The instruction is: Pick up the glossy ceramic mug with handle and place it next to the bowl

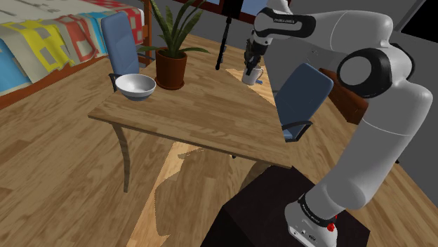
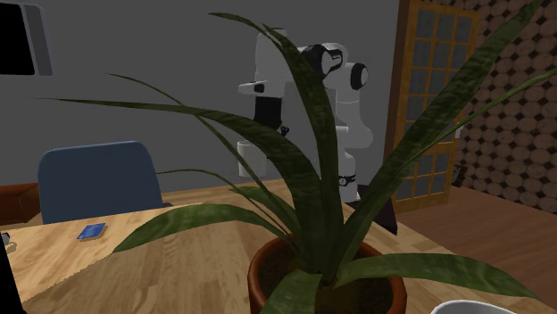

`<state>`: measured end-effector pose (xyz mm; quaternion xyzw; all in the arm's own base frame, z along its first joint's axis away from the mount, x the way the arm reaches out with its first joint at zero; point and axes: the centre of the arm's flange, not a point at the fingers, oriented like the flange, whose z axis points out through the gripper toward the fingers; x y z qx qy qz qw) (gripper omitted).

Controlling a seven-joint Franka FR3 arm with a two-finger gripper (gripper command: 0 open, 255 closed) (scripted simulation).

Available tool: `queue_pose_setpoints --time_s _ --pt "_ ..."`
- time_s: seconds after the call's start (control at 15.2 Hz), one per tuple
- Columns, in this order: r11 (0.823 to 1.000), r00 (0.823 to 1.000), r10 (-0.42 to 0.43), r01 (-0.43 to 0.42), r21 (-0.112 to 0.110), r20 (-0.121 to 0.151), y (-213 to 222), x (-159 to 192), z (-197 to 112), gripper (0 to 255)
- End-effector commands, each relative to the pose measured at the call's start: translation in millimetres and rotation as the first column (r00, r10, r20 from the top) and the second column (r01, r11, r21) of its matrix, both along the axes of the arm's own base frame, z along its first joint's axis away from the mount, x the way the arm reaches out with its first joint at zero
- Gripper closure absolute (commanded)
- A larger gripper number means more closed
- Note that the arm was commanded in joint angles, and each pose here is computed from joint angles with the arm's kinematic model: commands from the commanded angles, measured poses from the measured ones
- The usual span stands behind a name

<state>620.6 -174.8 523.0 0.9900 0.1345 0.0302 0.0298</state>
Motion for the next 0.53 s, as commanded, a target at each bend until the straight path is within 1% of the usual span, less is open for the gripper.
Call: queue_pose_setpoints --time_s 0.0,0.46 --pt "1.0 1.0 -0.001 0.001 0.0 0.001 25 6 0 255" --pt "1.0 1.0 -0.001 0.001 0.0 0.001 114 31 1 255"
